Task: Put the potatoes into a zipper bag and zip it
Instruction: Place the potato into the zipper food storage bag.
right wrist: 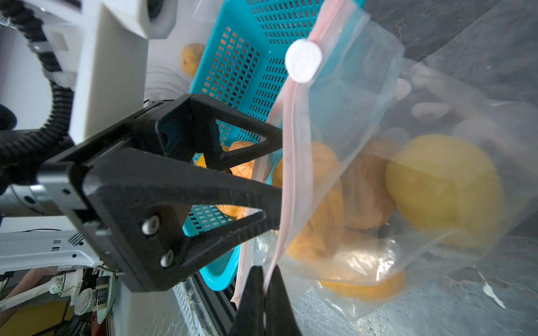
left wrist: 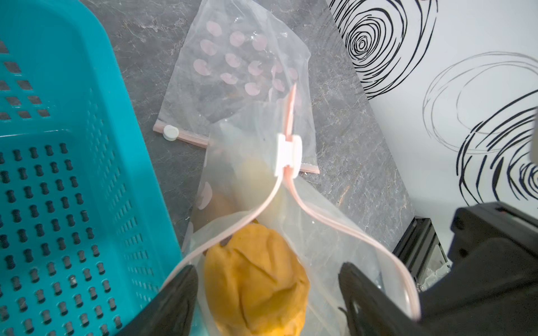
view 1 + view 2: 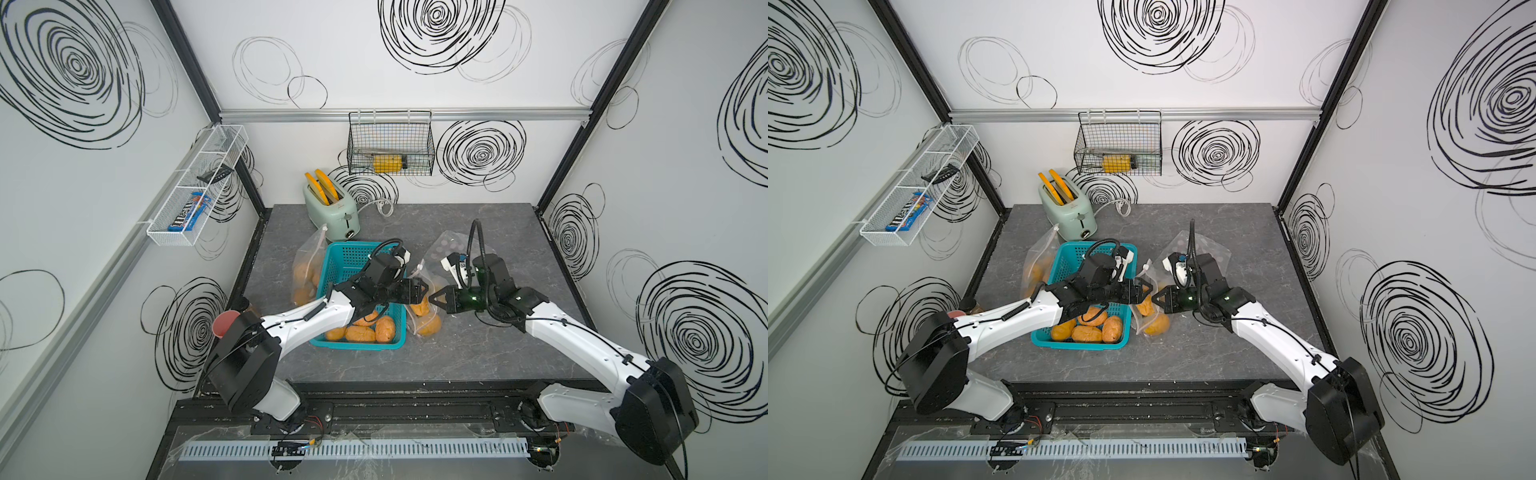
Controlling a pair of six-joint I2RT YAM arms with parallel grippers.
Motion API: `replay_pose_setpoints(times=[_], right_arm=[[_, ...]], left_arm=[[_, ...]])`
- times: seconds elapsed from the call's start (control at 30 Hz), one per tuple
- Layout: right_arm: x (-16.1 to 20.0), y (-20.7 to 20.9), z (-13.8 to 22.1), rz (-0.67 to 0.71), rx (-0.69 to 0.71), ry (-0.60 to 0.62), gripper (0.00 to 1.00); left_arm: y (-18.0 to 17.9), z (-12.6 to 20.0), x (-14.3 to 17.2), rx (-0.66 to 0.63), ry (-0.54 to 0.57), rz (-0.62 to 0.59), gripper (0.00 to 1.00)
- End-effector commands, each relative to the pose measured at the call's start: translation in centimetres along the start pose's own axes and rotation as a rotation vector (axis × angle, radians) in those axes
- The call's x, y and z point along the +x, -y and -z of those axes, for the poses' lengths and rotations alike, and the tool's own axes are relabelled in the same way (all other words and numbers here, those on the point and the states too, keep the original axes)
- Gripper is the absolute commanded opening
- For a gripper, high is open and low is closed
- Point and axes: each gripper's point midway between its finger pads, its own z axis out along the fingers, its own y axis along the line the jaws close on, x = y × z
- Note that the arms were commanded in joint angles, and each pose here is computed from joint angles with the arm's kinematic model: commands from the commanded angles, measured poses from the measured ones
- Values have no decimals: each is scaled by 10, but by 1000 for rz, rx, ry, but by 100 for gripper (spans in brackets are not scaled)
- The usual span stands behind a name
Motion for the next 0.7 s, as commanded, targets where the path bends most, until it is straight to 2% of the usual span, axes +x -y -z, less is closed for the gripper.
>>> replay_pose_setpoints(times=[0.0, 0.3, 0.47, 0.67], right_arm=[[-13, -18, 8, 31, -37, 27, 0], [-22, -27, 15, 29, -44, 38, 0], [-26, -40, 18, 136, -39, 76, 0], [-37, -58, 30, 180, -54, 95, 0]], left_arm=[[17, 23, -25, 11, 70, -40, 83], [22, 91, -59, -45, 199, -87, 87], [9, 117, -66, -60, 233, -92, 89], [-13, 142, -72, -99, 259, -86, 88]])
